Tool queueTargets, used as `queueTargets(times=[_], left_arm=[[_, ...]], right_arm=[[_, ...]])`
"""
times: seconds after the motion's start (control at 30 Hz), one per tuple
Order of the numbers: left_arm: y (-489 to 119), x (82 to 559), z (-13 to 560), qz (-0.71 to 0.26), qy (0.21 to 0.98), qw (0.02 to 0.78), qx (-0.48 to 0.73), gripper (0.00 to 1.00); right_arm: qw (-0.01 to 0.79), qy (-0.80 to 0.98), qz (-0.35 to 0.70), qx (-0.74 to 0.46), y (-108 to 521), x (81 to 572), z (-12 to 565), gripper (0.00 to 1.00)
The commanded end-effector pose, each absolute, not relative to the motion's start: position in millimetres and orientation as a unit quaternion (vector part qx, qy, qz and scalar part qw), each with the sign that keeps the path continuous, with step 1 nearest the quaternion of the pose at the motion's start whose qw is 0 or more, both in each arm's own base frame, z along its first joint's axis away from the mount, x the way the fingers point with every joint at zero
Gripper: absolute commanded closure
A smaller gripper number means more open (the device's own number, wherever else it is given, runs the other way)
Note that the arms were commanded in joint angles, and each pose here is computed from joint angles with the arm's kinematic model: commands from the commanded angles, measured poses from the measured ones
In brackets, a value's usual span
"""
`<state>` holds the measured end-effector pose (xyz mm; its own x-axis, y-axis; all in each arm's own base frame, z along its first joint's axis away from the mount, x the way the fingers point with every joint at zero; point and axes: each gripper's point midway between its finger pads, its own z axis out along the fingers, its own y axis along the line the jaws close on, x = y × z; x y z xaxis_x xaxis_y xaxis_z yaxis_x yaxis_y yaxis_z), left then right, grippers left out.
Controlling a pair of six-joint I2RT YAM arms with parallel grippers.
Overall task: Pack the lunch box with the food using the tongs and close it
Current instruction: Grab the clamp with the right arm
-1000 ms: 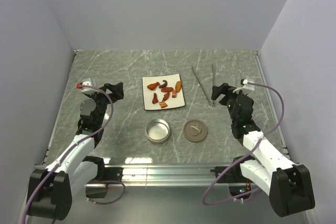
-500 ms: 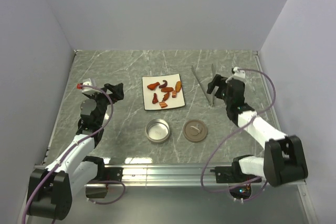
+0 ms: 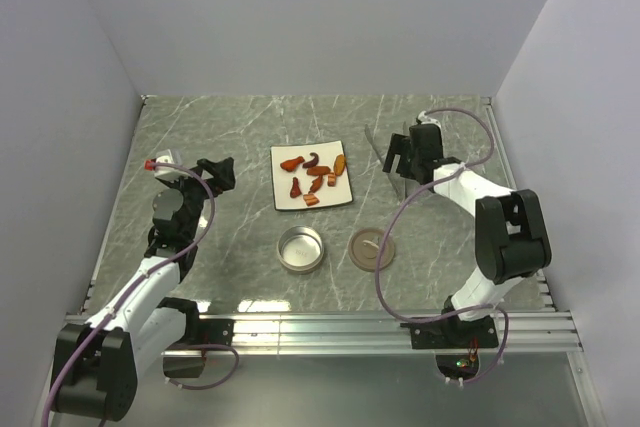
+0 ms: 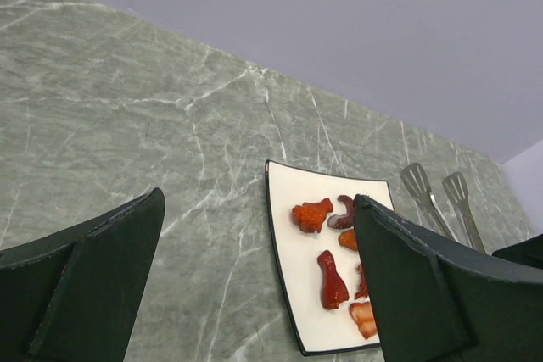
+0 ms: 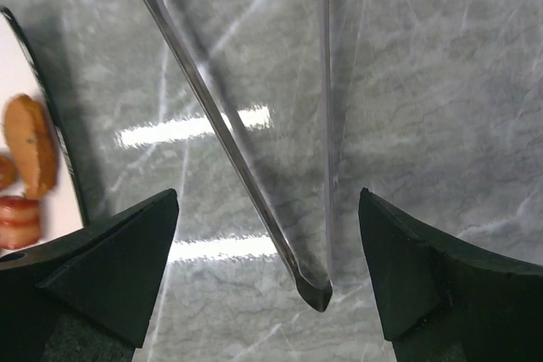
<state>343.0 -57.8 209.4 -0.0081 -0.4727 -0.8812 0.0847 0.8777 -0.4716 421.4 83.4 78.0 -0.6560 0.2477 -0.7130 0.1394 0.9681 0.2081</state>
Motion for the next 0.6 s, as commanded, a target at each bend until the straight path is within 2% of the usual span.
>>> queueTargets(times=[0.0,0.33,0.57], left_arm=[[-54.9,341.2,223.2,-0.204,0.661,0.707,-0.146,0.00],[-53.2,339.5,225.2,-0.203,0.658,0.709,-0.150,0.00],[-52.3,337.2,225.9,-0.203,0.656,0.711,-0.150,0.00]], right_arm=[[0.375,0.920,0.064,0.089,89.9,419.1,78.8,0.07],[0.316,0.944,0.065,0.064,100.8,418.5,54.0,0.07],[0.292,0.953,0.026,0.072,93.1,422.4,42.4,0.07]])
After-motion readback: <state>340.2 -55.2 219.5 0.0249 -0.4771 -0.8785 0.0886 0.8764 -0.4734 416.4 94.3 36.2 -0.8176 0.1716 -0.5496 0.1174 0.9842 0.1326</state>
